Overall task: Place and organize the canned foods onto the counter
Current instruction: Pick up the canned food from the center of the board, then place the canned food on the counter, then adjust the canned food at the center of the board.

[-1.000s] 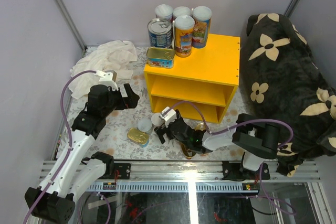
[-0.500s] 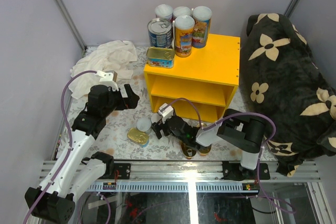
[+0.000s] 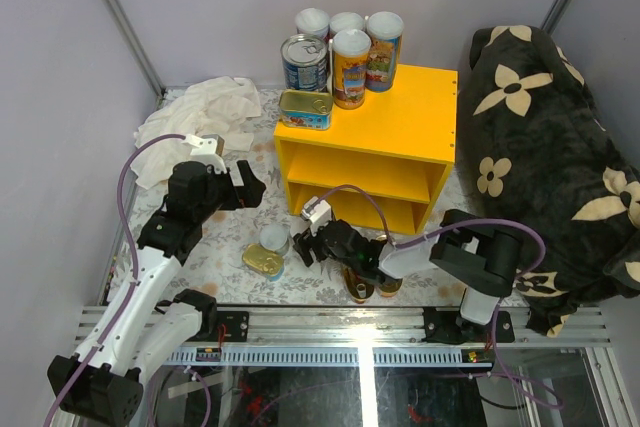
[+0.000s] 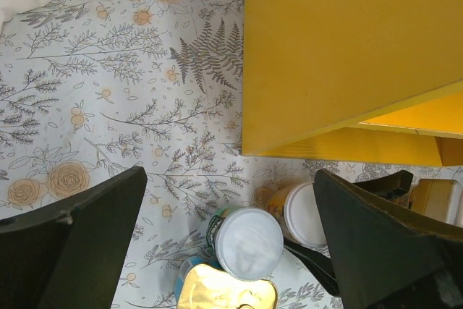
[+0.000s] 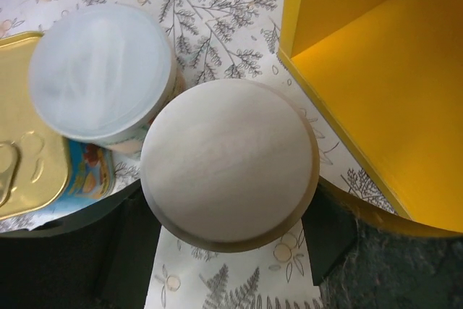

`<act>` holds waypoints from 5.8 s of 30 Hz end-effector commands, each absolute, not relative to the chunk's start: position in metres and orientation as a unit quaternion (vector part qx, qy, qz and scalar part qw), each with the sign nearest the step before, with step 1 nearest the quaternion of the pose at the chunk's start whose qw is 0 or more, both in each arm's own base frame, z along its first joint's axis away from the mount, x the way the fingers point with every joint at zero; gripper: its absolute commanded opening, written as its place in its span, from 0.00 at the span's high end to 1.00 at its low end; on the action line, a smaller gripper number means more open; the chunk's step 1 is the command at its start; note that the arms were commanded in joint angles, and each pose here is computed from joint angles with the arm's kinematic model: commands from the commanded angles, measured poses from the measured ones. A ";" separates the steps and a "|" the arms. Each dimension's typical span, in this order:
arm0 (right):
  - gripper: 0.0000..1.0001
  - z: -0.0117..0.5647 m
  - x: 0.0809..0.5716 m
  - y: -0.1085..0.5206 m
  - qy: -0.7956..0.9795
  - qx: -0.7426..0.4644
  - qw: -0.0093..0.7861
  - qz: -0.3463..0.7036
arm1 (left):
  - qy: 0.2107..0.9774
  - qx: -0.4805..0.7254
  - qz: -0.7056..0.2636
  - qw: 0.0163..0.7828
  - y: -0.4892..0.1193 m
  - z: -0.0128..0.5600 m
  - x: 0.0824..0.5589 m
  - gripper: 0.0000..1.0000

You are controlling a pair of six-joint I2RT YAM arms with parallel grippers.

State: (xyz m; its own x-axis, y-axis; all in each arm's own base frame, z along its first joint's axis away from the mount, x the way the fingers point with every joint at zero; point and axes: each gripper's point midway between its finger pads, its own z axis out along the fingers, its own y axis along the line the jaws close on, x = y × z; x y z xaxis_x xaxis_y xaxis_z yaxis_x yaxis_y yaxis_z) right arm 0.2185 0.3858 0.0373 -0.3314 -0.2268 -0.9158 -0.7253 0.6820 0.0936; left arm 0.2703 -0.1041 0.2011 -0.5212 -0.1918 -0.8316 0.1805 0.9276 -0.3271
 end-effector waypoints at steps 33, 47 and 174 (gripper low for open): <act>0.89 0.316 0.125 0.432 0.590 -0.457 0.561 0.359 | 0.841 -0.012 -0.180 0.510 -0.097 0.210 0.272 0.00; 0.90 0.441 0.216 0.386 0.619 -0.351 0.658 0.245 | 0.841 -0.009 -0.181 0.510 -0.097 0.209 0.270 0.00; 0.34 0.408 0.281 0.268 0.688 -0.270 0.620 0.265 | 0.705 -0.022 -0.206 0.678 -0.169 0.391 0.319 0.32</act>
State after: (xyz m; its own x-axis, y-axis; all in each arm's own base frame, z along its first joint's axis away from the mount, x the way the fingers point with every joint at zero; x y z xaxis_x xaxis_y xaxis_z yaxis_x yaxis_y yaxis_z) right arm 0.2865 0.2662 0.3778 -0.1377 -0.1021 -0.9852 -0.6750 0.7376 0.0179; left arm 0.3205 -0.1771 0.3676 -0.1336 -0.2827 -0.9499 0.2668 0.9128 -0.3092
